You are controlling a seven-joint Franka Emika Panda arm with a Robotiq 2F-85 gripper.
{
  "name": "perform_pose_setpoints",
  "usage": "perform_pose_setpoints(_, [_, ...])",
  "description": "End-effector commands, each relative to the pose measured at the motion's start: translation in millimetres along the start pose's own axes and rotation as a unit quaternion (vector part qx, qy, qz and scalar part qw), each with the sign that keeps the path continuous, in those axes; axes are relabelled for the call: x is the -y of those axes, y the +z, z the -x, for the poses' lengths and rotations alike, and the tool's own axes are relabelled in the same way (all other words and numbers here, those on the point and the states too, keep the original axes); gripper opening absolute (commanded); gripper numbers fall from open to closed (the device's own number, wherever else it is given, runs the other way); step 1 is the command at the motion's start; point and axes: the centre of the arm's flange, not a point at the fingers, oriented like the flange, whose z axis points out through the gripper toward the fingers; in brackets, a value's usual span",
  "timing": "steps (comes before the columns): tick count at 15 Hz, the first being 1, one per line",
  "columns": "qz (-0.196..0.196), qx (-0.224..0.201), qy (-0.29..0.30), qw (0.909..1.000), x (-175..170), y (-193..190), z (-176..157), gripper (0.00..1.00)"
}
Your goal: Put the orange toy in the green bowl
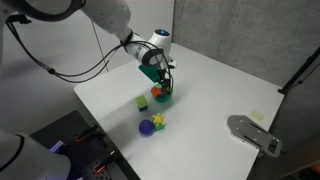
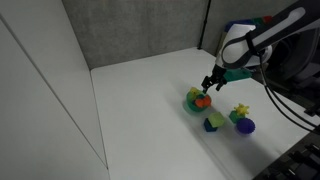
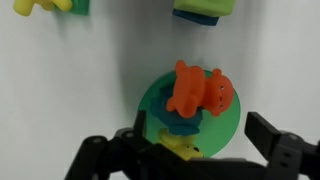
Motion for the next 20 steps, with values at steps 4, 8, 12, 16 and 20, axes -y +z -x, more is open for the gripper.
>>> perform_pose_setpoints(4, [0.027,0.032,-0.007,0.9991,-10,-80,2,1.0])
perform_pose_setpoints(8, [0.046,0.052,-0.005,0.9976,-20,-131,17,1.0])
perform_pose_setpoints(12, [0.07,0.081,-0.013,0.9942,-27,-177,42,1.0])
perform_pose_setpoints(16, [0.091,0.094,-0.026,0.991,-28,-218,72,1.0])
perform_pose_setpoints(20, [0.106,0.092,-0.039,0.9894,-28,-251,105,1.0])
